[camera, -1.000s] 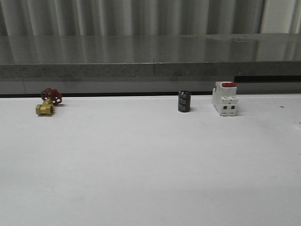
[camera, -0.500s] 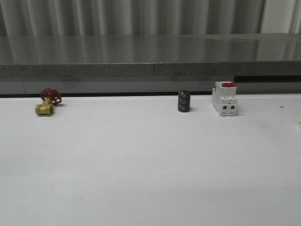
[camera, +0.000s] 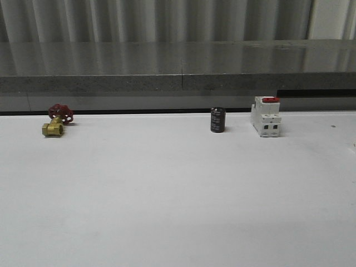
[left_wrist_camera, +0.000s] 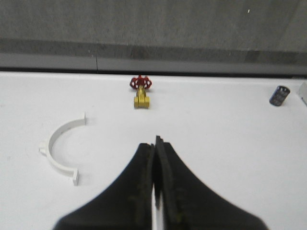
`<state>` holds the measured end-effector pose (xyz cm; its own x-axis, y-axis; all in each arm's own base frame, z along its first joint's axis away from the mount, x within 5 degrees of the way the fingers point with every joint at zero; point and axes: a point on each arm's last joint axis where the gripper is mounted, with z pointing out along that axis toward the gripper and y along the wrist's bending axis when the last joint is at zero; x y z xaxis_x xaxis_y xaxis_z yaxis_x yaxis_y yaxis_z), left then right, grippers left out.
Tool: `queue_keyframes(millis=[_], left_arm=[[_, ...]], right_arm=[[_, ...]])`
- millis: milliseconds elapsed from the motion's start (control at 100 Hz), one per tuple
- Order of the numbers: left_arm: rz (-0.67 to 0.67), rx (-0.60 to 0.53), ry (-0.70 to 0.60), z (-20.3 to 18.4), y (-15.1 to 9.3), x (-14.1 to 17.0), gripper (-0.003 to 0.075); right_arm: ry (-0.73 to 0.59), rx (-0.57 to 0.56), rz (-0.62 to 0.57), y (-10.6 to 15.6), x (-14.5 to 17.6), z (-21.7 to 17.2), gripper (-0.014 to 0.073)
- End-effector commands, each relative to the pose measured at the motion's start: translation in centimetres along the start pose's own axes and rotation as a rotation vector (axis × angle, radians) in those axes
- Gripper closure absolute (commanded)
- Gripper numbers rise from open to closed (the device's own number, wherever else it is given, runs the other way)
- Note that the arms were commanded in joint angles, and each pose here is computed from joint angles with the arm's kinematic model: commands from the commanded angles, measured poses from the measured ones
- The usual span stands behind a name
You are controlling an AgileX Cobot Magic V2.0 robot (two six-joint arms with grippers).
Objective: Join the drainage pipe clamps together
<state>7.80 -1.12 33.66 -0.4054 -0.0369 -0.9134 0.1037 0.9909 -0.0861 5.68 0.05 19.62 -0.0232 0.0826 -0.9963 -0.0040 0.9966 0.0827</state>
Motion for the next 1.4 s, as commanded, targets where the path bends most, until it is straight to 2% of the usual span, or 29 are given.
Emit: queue_keyframes(millis=[0,210,390,460,520,540,550,590,600,620,680,760,1010,1160,1390], left_arm=[[-0.013,0.01,0.026,1.0,-0.2,-1.4,0.0741],[-0.015,-0.002,0.173,3.1,-0.2,-0.8,0.0741],[-0.015,-0.005,0.212,3.5,-0.2,-0.6,0.0738],[-0.015,-0.006,0.218,3.5,-0.1,-0.6,0.0702],[-0.015,-0.006,0.226,3.5,-0.1,-0.5,0.0616],[-0.015,-0.006,0.228,3.5,-0.1,-0.5,0.0563],[-0.015,-0.006,0.23,3.5,-0.1,-0.5,0.0563],[-0.015,-0.007,0.235,3.5,-0.1,-0.4,0.0451],[-0.015,-0.007,0.235,3.5,-0.1,-0.4,0.0451],[-0.015,-0.007,0.235,3.5,-0.1,-0.4,0.0384],[-0.015,-0.007,0.235,3.5,-0.1,-0.4,0.0253],[-0.027,0.003,0.236,3.5,-0.2,-0.4,0.018],[-0.017,-0.014,0.232,4.4,-0.1,-0.9,0.0177],[0.01,-0.068,0.285,7.0,0.5,-2.1,0.0177],[0.005,-0.173,0.395,12.8,3.0,-4.3,0.0177]], right_arm=[[-0.118,-0.008,-0.006,0.1,-1.4,-0.3,0.0662],[-0.118,-0.008,-0.006,0.1,-1.4,-0.3,0.0662],[-0.118,-0.008,-0.006,0.1,-1.4,-0.3,0.0662],[-0.118,-0.008,-0.006,0.1,-1.4,-0.3,0.0662],[-0.118,-0.008,-0.006,0.1,-1.4,-0.3,0.0662],[-0.118,-0.008,-0.006,0.1,-1.4,-0.3,0.0662],[-0.118,-0.008,-0.006,0.1,-1.4,-0.3,0.0662],[-0.118,-0.008,-0.006,0.1,-1.4,-0.3,0.0662],[-0.118,-0.008,-0.006,0.1,-1.4,-0.3,0.0662],[-0.118,-0.008,-0.006,0.1,-1.4,-0.3,0.0662],[-0.118,-0.008,-0.006,0.1,-1.4,-0.3,0.0662],[-0.118,-0.008,-0.006,0.1,-1.4,-0.3,0.0662],[-0.118,-0.008,-0.006,0.1,-1.4,-0.3,0.0662],[-0.118,-0.008,-0.006,0.1,-1.4,-0.3,0.0662],[-0.118,-0.008,-0.006,0.1,-1.4,-0.3,0.0662]])
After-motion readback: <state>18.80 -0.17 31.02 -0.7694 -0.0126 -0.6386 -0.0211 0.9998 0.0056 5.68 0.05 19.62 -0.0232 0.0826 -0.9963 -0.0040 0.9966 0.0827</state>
